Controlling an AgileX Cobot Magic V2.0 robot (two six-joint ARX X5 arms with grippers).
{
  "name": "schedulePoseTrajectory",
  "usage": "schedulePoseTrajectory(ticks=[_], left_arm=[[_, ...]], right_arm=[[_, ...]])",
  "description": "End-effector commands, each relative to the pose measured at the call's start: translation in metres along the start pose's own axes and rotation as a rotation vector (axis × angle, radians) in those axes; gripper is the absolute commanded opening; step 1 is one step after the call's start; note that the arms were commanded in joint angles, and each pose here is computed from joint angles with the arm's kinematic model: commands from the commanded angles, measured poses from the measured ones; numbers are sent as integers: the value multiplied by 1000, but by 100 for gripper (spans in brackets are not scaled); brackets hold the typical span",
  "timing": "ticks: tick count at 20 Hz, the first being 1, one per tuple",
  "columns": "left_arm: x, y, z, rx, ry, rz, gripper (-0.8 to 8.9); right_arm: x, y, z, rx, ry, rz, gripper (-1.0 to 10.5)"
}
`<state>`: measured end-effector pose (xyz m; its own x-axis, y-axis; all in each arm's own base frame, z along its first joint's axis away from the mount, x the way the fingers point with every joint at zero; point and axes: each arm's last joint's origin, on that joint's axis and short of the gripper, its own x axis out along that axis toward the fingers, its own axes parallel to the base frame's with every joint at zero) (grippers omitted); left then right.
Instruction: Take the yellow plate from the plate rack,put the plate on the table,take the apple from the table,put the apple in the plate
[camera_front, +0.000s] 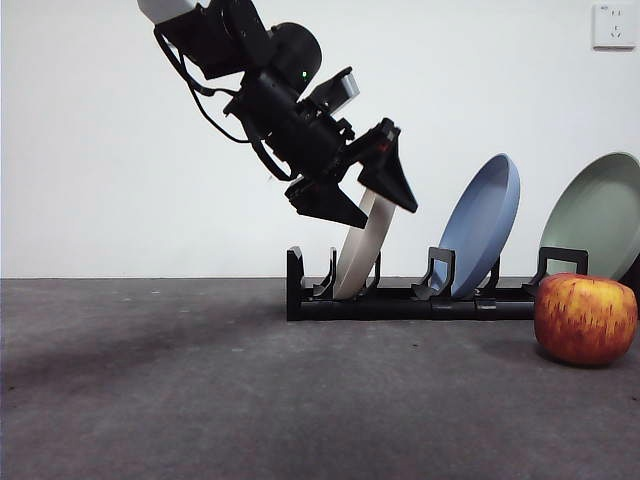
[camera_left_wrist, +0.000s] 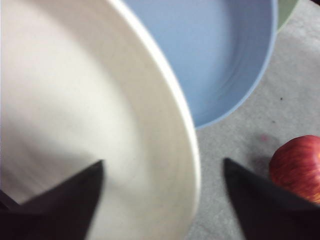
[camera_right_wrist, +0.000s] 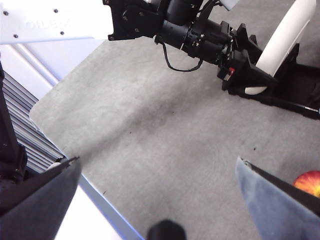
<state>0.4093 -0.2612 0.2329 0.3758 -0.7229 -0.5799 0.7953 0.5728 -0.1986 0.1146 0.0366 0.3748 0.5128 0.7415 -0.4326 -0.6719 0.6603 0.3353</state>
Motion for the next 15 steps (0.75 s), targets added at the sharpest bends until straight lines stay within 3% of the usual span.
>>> schedulePoseTrajectory(ticks=[1,4,8,15], left_arm=[[7,-1,-3,16,6,-8,144],[8,-3,-3,16,5,-15,108],[8,-4,-4,5,15,-17,-8],[2,-6,0,-10,10,-24,-8]], right_arm=[[-1,1,0,-9,-1,7,635],[-1,1,1,-9,-2,7,634],[-1,1,1,-10,-2,7,634],[-1,1,1,-11,-2,6,634]])
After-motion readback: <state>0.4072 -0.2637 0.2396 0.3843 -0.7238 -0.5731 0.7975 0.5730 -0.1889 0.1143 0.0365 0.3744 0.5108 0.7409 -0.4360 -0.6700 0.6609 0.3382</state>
